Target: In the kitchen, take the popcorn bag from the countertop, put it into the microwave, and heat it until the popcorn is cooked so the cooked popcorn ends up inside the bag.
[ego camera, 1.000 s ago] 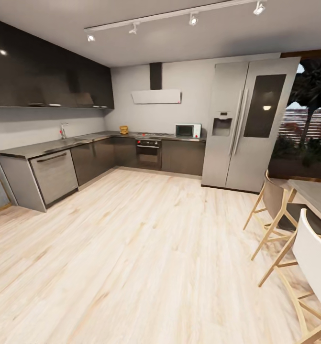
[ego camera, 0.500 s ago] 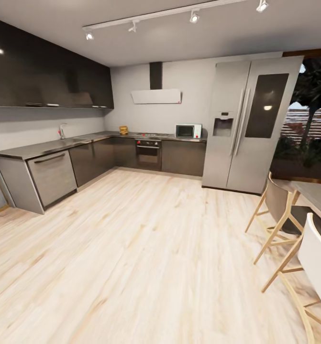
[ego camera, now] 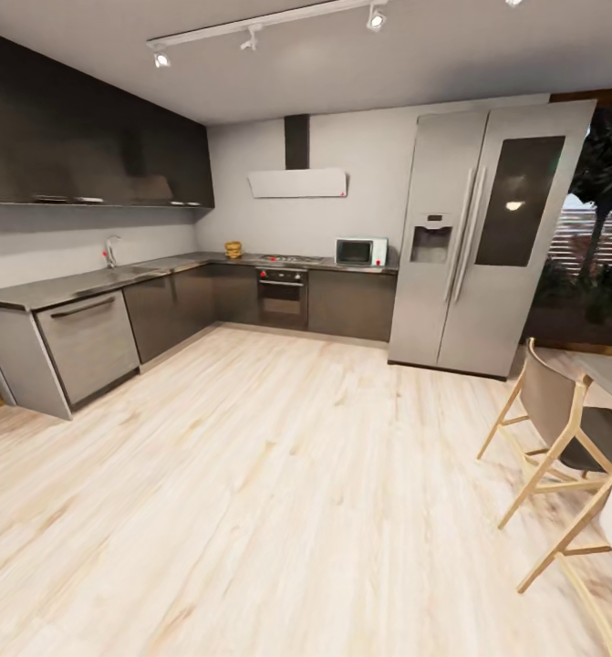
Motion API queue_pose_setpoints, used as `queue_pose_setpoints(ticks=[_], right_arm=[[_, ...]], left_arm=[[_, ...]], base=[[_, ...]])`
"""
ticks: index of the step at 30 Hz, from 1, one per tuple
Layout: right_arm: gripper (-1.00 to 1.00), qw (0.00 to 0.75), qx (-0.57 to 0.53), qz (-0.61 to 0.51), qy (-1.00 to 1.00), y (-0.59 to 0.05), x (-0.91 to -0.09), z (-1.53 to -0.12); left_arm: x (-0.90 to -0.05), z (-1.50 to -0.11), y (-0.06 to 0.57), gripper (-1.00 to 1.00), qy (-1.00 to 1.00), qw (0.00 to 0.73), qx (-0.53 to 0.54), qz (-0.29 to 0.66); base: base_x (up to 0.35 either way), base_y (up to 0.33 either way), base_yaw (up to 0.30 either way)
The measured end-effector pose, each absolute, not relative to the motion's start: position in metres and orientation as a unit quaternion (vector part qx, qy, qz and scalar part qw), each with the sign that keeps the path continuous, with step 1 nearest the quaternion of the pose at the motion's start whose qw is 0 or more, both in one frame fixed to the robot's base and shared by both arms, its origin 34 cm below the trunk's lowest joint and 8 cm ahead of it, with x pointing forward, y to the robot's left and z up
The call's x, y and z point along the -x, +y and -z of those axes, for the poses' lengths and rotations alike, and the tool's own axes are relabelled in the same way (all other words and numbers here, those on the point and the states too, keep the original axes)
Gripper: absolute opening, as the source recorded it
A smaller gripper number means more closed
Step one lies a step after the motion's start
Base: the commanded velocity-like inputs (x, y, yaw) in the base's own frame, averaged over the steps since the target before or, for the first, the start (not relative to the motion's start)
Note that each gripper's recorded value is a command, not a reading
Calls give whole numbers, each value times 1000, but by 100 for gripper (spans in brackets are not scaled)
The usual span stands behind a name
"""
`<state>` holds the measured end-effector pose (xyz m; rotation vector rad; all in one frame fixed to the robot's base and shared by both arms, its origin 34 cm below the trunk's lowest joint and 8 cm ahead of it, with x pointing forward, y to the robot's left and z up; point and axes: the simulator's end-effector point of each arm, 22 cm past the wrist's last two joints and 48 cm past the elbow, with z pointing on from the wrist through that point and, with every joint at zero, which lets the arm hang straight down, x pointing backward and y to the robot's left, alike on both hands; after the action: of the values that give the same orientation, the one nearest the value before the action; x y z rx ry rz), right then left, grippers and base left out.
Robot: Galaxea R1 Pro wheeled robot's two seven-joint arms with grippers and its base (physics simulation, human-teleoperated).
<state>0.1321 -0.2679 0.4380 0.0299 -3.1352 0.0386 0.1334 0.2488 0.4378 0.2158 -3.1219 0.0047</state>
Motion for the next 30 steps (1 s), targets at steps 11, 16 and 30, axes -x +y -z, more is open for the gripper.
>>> queue_pose_setpoints(ticks=[11, 16, 30], right_arm=[[100, 2, -13, -15, -1000, -273, -133, -438], [100, 2, -13, -15, -1000, -274, -133, -438], [100, 2, -13, -15, -1000, -274, -133, -438]], left_arm=[[-132, -438, 249, 100, -998, 10, -69, -2], [-132, -438, 249, 100, -998, 10, -69, -2], [-131, -438, 249, 100, -998, 10, -69, -1]], base=[[325, 0, 0], [325, 0, 0], [325, 0, 0]])
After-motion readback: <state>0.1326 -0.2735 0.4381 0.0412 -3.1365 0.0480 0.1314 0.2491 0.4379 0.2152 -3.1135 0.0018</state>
